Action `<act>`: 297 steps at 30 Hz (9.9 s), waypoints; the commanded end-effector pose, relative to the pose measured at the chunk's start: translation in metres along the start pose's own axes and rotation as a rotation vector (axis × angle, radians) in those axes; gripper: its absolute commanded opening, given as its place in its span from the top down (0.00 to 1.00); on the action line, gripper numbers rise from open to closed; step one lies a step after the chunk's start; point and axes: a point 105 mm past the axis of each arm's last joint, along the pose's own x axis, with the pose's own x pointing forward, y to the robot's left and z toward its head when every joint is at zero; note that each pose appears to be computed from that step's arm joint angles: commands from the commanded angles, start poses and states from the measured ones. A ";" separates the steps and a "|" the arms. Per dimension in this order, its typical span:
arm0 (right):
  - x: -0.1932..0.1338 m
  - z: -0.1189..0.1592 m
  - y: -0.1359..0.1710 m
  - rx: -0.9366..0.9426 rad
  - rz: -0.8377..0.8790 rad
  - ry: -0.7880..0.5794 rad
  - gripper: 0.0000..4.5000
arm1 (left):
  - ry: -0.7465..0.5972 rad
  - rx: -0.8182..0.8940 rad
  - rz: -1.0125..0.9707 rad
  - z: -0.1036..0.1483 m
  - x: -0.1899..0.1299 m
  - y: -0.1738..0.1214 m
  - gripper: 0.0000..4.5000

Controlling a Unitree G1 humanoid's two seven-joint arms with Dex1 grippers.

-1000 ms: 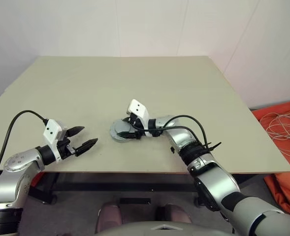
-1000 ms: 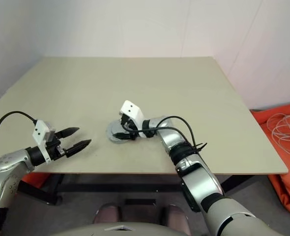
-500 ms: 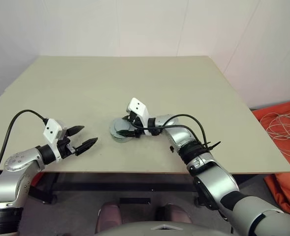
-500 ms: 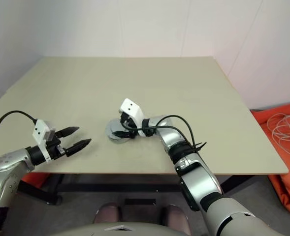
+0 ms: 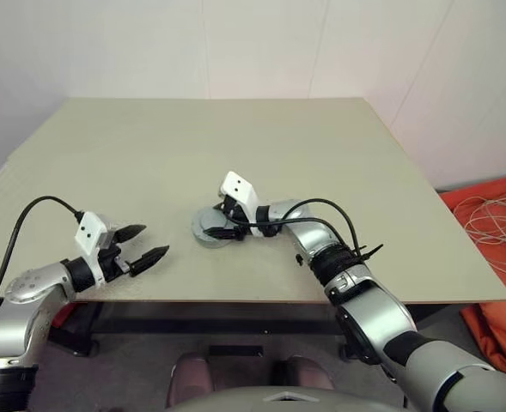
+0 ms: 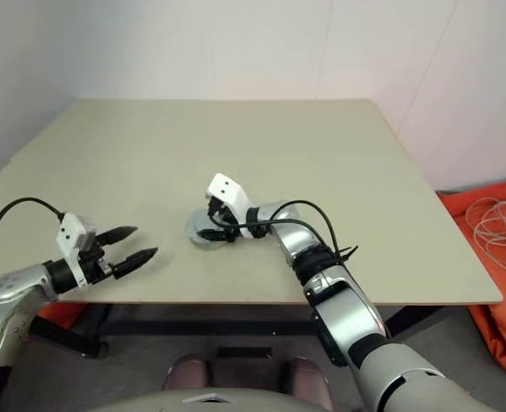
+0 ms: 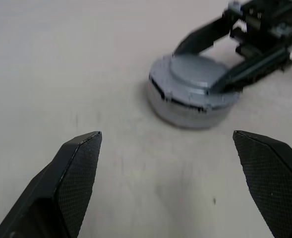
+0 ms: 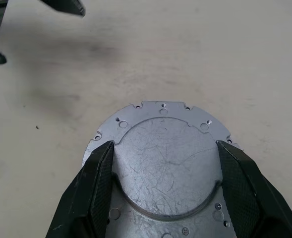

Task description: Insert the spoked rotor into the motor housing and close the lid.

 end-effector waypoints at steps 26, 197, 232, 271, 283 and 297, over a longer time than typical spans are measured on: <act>0.002 -0.011 -0.008 0.024 -0.035 0.128 0.31 | -0.031 -0.025 0.051 0.019 0.005 0.006 0.00; -0.067 0.062 -0.003 1.358 0.227 -0.284 0.74 | -0.508 -1.252 -0.307 0.056 0.060 -0.035 0.00; -0.071 0.071 -0.008 1.347 0.222 -0.325 0.74 | -0.497 -1.291 -0.260 0.043 0.040 -0.036 0.00; -0.063 0.071 0.003 1.355 0.257 -0.302 0.74 | -0.539 -1.327 -0.322 0.053 0.054 -0.035 0.54; -0.062 0.080 -0.002 1.325 0.262 -0.374 0.74 | -0.538 -1.323 -0.324 0.054 0.055 -0.035 0.54; -0.062 0.050 -0.011 1.350 0.113 -0.298 0.00 | -0.603 -1.320 -0.273 0.056 0.044 -0.018 0.54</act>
